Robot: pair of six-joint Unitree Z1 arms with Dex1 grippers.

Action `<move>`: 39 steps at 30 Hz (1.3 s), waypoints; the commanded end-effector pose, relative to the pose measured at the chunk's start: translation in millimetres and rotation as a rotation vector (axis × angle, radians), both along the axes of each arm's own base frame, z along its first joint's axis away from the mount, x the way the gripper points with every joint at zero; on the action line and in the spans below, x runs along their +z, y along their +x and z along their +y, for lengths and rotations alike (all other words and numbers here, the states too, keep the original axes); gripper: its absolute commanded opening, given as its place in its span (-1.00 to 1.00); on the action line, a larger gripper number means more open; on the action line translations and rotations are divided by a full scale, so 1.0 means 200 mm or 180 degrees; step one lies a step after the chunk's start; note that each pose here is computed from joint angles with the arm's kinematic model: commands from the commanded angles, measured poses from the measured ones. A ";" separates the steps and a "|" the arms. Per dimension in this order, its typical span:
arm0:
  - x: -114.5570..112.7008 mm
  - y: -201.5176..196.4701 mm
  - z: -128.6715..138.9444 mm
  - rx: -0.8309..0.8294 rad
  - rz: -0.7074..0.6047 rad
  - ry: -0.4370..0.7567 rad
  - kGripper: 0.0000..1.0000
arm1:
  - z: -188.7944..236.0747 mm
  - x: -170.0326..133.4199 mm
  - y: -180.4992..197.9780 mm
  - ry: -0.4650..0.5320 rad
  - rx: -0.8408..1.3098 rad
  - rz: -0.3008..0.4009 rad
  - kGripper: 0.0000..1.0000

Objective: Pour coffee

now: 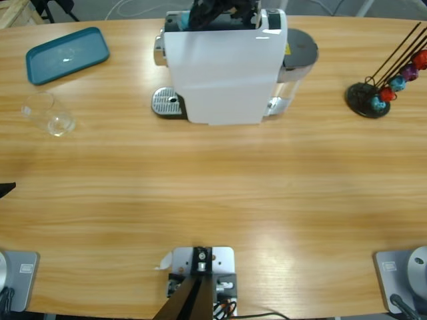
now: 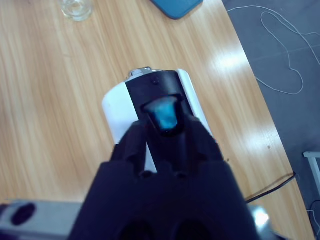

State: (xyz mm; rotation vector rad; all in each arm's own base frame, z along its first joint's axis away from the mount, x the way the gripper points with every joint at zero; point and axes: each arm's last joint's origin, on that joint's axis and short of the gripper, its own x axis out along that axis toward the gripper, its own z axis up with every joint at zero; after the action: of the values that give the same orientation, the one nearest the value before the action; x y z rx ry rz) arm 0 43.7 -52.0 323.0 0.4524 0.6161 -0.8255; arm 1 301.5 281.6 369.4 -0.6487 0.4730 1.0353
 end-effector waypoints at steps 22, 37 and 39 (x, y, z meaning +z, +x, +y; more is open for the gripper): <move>-0.05 0.01 0.01 0.0135 -0.0008 0.0089 1.00 | -0.70 -0.10 -0.95 0.1021 -0.1800 0.0523 -1.00; -0.05 0.01 0.00 0.0151 -0.0005 0.0118 1.00 | -0.36 0.13 -0.20 0.2510 -0.3124 0.0812 -1.00; -0.05 0.02 0.00 0.0165 -0.0011 0.0132 1.00 | -0.34 0.14 -0.20 0.2586 -0.3040 0.0882 -1.00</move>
State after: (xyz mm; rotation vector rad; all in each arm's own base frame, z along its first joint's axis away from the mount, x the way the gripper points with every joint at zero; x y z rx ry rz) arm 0 45.0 -51.4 323.3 0.4555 0.6088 -0.8003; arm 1 232.0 182.4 422.8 0.4163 0.3954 0.2896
